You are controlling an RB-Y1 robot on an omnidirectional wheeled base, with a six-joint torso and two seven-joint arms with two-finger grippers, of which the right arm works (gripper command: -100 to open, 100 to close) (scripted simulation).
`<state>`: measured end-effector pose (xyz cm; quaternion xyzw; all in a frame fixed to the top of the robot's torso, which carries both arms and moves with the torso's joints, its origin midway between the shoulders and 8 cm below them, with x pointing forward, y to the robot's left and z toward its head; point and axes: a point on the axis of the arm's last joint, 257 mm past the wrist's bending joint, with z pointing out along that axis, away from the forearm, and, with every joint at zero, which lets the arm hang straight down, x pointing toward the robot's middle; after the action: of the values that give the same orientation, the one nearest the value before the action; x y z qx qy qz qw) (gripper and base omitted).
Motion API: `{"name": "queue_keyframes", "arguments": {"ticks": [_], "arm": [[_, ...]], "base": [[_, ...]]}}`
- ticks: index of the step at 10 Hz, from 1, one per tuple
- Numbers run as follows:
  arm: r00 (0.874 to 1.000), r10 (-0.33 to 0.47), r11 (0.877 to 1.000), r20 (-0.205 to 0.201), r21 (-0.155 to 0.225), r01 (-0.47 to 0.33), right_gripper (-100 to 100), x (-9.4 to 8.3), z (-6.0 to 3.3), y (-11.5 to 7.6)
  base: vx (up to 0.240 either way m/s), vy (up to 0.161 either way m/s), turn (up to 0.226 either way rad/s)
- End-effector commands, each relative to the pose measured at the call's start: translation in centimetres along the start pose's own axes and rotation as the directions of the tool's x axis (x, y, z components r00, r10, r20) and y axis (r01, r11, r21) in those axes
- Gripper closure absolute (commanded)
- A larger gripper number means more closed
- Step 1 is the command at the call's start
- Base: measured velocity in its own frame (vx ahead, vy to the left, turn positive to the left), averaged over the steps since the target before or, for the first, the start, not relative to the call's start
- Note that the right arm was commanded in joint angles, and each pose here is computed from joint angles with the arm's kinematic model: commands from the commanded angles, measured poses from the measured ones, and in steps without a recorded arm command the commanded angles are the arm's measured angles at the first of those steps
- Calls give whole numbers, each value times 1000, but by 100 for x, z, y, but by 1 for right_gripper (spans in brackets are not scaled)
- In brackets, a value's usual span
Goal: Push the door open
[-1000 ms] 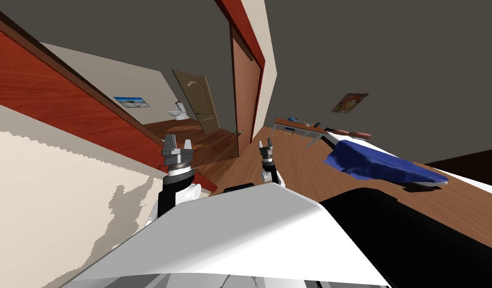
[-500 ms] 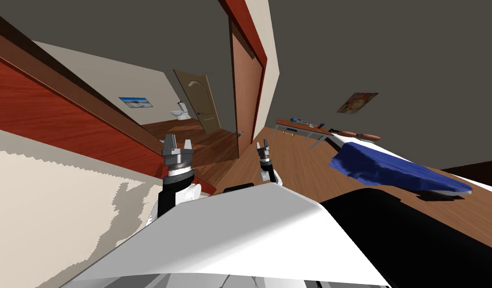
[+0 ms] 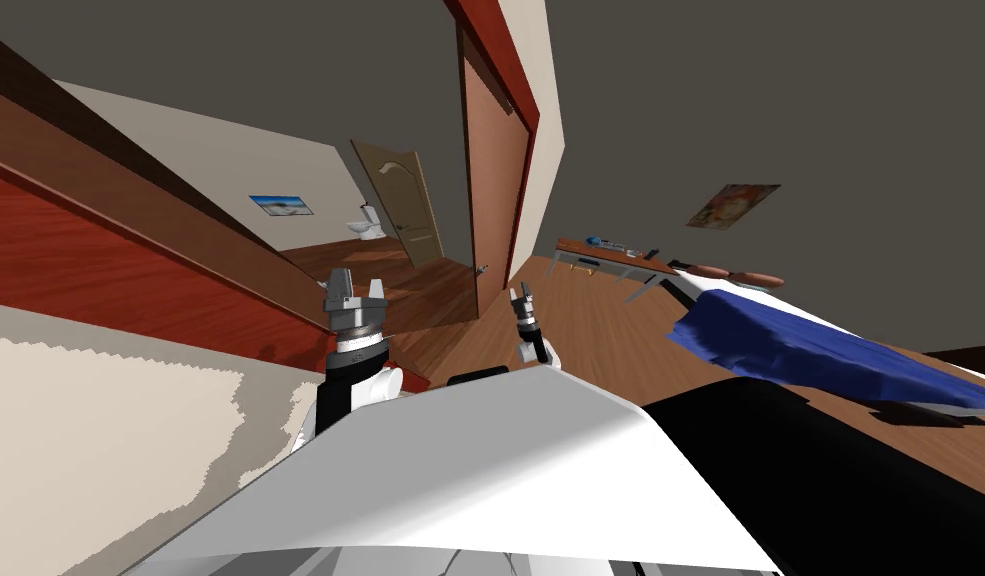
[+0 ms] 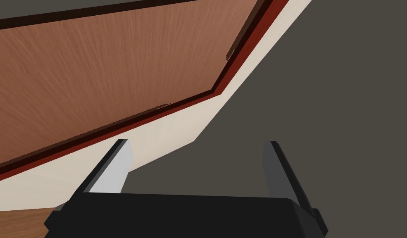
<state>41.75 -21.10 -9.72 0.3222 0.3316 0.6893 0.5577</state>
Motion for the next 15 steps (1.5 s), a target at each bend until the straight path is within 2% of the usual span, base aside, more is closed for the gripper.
{"name": "queue_keyframes", "arguments": {"ticks": [1,9,11,15], "arm": [[1000,1,1000,-10,18,0,-100,28,-11,-103],[998,4,994,-64,112,3,-100,164,-105,-664],[996,7,989,-85,148,6,-100,220,-152,-868],[994,13,981,-113,195,10,-100,298,-222,-1130]], "base": [[104,-56,49],[89,-68,52],[100,-91,74],[105,-80,61]]}}
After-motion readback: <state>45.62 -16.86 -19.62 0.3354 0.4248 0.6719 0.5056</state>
